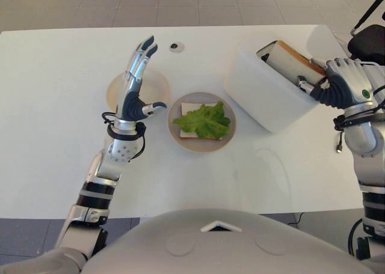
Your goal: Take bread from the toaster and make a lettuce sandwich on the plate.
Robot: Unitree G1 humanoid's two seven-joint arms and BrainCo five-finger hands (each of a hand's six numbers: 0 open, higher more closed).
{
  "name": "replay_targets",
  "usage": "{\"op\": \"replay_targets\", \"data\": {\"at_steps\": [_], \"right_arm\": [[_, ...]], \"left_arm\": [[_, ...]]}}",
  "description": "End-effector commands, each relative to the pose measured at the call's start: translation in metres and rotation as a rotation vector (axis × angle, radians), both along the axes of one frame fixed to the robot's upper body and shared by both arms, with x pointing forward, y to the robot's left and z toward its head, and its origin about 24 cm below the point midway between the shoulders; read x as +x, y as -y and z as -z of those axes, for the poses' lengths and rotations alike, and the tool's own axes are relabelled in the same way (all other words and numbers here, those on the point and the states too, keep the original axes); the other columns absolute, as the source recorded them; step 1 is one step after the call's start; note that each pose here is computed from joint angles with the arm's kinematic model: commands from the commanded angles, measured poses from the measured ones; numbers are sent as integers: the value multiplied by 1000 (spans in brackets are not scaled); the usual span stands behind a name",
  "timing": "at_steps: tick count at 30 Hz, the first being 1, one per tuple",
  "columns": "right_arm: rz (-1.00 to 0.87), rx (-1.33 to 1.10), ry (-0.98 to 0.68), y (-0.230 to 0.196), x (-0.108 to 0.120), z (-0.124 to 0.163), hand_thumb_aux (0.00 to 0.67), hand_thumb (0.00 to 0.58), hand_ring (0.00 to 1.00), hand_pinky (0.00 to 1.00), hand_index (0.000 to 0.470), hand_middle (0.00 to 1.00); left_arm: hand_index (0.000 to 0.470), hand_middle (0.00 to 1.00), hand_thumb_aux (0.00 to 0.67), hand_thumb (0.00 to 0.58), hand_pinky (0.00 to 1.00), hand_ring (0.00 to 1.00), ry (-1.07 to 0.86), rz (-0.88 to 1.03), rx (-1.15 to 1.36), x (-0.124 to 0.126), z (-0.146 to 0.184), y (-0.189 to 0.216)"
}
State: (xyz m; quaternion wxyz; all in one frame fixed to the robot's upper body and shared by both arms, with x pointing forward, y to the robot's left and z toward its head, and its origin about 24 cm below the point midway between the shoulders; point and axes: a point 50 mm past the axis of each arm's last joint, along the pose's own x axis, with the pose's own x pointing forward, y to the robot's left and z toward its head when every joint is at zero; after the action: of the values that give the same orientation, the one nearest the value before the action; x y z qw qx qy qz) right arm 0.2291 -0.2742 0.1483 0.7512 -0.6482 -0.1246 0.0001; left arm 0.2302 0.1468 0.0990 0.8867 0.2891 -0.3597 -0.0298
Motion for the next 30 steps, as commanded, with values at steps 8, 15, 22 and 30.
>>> {"op": "replay_targets", "data": {"at_steps": [8,15,22,30], "right_arm": [[-168,109,654,-33,-15,-77,670,580,1000,1000,470,1000],[-660,682,109,-114,-2,-19,670,580,1000,1000,470,1000],[-639,960,-500,-121,31,58,670,580,1000,1000,470,1000],[-589,782,-774,-114,49,92,670,580,1000,1000,470,1000]], "left_arm": [[0,0,0,0,0,0,-28,-89,-53,1,10,-12],[0,0,0,0,0,0,-15,-108,-20,1,14,-15],[0,0,0,0,0,0,27,-137,37,-4,15,-22],[0,0,0,0,0,0,25,128,327,-13,26,3]]}}
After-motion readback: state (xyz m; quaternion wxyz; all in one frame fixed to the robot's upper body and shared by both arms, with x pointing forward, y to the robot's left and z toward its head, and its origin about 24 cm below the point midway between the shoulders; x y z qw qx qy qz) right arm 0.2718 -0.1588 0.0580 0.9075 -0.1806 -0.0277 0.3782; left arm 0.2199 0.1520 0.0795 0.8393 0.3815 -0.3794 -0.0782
